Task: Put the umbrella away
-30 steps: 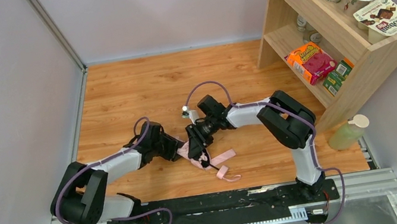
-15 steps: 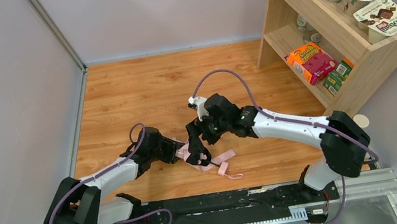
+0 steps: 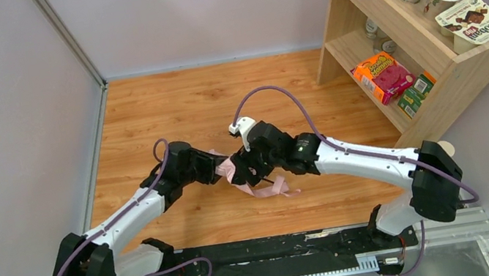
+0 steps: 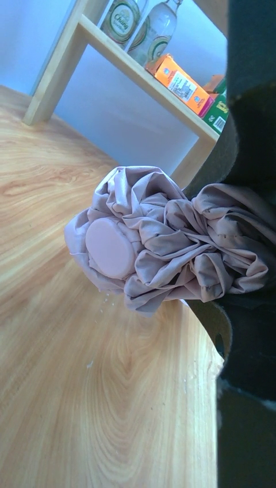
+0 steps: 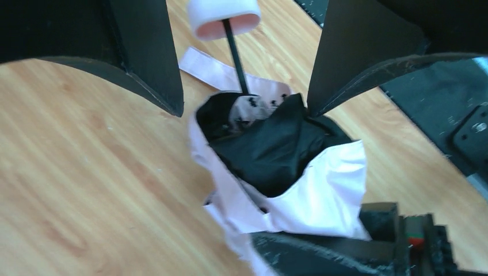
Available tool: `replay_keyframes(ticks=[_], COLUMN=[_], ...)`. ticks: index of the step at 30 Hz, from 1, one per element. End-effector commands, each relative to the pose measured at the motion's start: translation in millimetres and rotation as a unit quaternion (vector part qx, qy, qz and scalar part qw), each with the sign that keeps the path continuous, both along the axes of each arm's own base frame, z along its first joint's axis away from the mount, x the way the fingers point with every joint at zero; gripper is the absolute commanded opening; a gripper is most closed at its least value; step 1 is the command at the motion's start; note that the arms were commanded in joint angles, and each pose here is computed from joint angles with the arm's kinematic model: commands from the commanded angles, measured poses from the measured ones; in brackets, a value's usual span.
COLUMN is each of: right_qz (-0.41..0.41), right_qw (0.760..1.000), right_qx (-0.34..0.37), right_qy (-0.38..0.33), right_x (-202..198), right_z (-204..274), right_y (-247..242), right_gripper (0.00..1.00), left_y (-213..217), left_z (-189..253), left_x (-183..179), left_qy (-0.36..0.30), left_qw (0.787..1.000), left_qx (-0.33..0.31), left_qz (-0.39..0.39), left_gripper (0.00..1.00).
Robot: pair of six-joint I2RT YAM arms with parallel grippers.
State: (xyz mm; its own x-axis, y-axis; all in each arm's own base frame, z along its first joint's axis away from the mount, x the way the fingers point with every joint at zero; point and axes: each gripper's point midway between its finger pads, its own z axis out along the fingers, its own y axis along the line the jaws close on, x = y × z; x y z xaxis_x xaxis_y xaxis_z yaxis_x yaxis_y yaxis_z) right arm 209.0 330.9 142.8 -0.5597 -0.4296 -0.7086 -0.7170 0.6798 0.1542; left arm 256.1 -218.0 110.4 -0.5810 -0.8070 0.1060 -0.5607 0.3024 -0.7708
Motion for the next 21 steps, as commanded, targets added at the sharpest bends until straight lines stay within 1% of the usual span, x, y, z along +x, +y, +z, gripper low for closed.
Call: replay_keyframes(ticks=[1,3,6,10,15,17,20,21], right_qz=[-0.046,-0.053,-0.067,-0.069,-0.12,-0.145,-0.198,-0.203], right_qw=[0.991,0.986,0.978,0.976,0.965,0.956,0.934,0.929], right_qx=[-0.049,-0.06,-0.049,-0.007,0.007,0.003,-0.016,-0.028], right_qy=[-0.113,-0.146,-0.192,-0.204,-0.235,-0.256,-0.298,-0.308], right_x=[14,1,-13,-23,-10,-2,14,17], right_z=[32,37,41,50,49,54,72,76], right_y=[-15,-14,-11,-7,-11,-9,-10,-9], right_gripper=[0.81,0.84,0.87,0.88,0.87,0.87,0.87,0.86], left_y=[1,-1,-6,-9,-10,-7,-2,-1], left_z=[29,36,52,78,106,116,126,127], left_x=[7,11,19,29,35,37,39,40], left_qy=[-0.014,-0.019,-0.024,-0.037,-0.032,-0.035,-0.036,-0.033], left_qw=[0.999,0.998,0.995,0.992,0.988,0.988,0.989,0.99], left_qx=[-0.027,-0.045,-0.081,-0.106,-0.135,-0.129,-0.111,-0.105], left_qz=[0.027,0.037,0.047,0.053,0.071,0.081,0.092,0.093], left_gripper=[0.0,0.0,0.0,0.0,0.0,0.0,0.0,0.0])
